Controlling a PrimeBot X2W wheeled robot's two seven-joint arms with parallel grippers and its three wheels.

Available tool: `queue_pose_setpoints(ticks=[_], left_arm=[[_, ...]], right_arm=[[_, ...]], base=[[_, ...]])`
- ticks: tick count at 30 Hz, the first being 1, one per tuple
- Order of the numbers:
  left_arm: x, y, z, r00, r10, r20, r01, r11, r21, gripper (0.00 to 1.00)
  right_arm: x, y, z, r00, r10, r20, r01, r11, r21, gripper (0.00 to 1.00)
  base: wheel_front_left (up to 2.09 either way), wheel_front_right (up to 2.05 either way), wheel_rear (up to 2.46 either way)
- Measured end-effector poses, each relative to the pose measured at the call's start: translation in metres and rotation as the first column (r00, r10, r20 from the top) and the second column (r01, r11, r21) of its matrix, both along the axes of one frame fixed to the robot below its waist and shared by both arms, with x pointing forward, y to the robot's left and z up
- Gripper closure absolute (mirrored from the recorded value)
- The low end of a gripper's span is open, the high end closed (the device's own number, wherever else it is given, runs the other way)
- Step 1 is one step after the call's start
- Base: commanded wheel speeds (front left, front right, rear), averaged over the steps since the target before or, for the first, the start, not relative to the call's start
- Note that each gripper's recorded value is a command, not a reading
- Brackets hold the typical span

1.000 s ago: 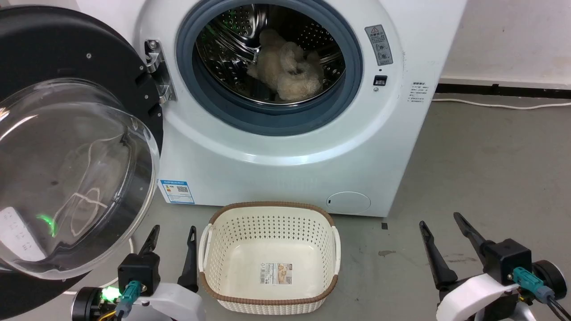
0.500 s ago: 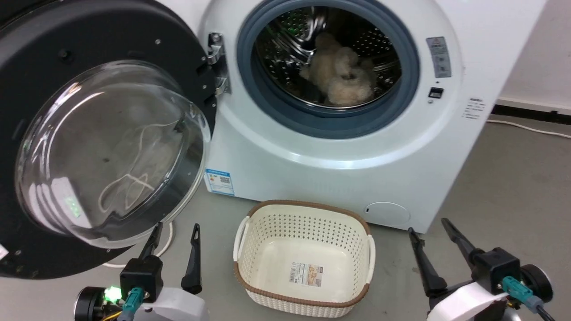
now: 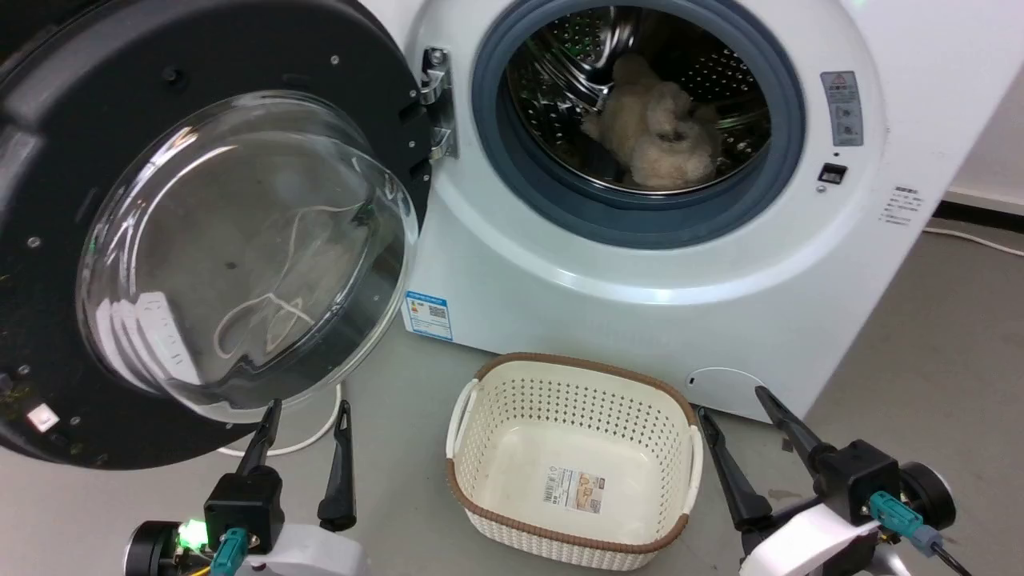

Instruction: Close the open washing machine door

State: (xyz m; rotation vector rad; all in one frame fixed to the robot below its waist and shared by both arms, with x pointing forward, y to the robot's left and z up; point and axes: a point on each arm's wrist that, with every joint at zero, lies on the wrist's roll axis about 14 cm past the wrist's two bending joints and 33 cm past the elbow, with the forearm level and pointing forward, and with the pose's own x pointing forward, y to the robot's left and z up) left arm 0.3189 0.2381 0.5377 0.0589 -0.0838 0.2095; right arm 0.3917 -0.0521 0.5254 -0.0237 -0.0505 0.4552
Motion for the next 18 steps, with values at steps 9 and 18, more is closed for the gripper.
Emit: queue_pose_setpoints(ticks=[9, 18], left_arm=[[-0.011, 0.011, 0.005, 0.999, 0.043, 0.026, -0.044, 0.999, 0.008, 0.0], [-0.029, 0.025, 0.007, 0.993, 0.107, 0.047, -0.107, 0.994, 0.01, 0.0]], right_arm=[[-0.003, 0.021, -0.004, 0.998, 0.066, -0.004, -0.066, 0.998, 0.004, 0.0], [-0.005, 0.05, -0.006, 0.987, 0.162, -0.001, -0.162, 0.987, 0.014, 0.0]], base=[[0.0, 0.0, 0.0], [0.0, 0.0, 0.0]])
